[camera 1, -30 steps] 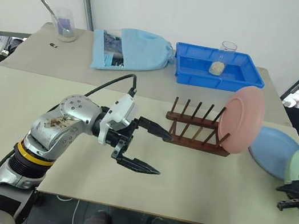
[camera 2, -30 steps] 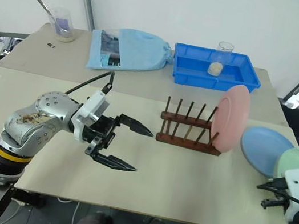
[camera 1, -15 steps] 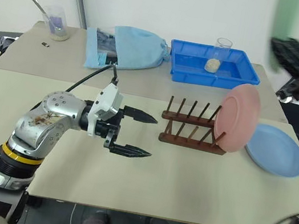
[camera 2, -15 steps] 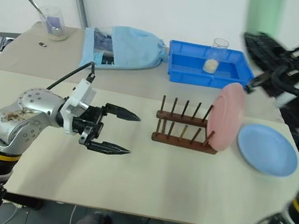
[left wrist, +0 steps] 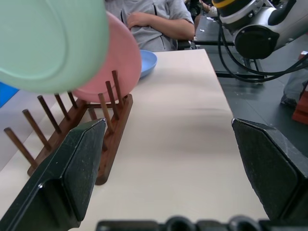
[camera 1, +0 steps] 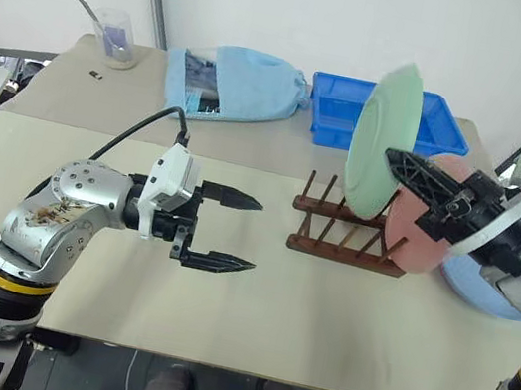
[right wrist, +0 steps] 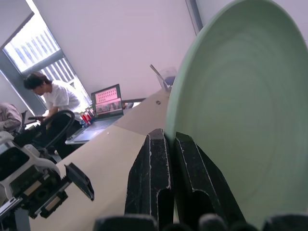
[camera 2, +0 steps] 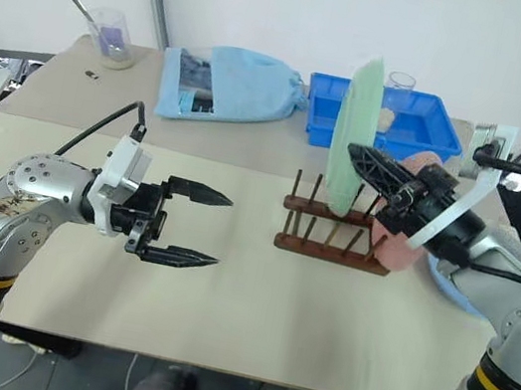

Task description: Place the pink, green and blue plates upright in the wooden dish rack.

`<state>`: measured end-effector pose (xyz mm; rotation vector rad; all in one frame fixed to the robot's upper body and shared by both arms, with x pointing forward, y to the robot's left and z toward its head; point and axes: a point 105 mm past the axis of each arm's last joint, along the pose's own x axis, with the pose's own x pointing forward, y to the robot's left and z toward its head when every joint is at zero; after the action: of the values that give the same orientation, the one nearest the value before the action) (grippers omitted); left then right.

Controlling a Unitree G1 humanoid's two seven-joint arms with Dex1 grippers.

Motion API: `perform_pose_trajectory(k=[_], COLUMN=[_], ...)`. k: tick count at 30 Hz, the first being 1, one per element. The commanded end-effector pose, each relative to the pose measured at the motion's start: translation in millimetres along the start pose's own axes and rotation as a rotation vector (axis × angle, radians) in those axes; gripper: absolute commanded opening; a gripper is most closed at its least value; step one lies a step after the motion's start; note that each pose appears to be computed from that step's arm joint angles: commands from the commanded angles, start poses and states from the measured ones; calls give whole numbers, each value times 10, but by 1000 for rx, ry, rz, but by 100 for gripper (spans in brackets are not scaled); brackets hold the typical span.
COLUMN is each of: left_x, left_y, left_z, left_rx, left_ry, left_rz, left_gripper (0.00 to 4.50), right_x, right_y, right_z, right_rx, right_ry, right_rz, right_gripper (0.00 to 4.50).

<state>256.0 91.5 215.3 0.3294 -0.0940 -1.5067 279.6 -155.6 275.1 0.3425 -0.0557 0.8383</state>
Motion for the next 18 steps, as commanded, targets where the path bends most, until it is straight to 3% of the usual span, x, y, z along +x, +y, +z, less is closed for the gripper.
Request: perform_pose_trajectory(k=[1,18], left_x=[13,24], left_y=[-23,-16], left_z=[102,140], left_rx=[47,53], left_ry=[-9,-28], left_rz=[-14,-16], left_gripper=[450,450], right_x=[-64,-32], right_y=[95,-231], right_z=[144,-6], right_rx=[-34,61], right_ry=[-59,27], right_rz=[7,-128], right_gripper=[2,2])
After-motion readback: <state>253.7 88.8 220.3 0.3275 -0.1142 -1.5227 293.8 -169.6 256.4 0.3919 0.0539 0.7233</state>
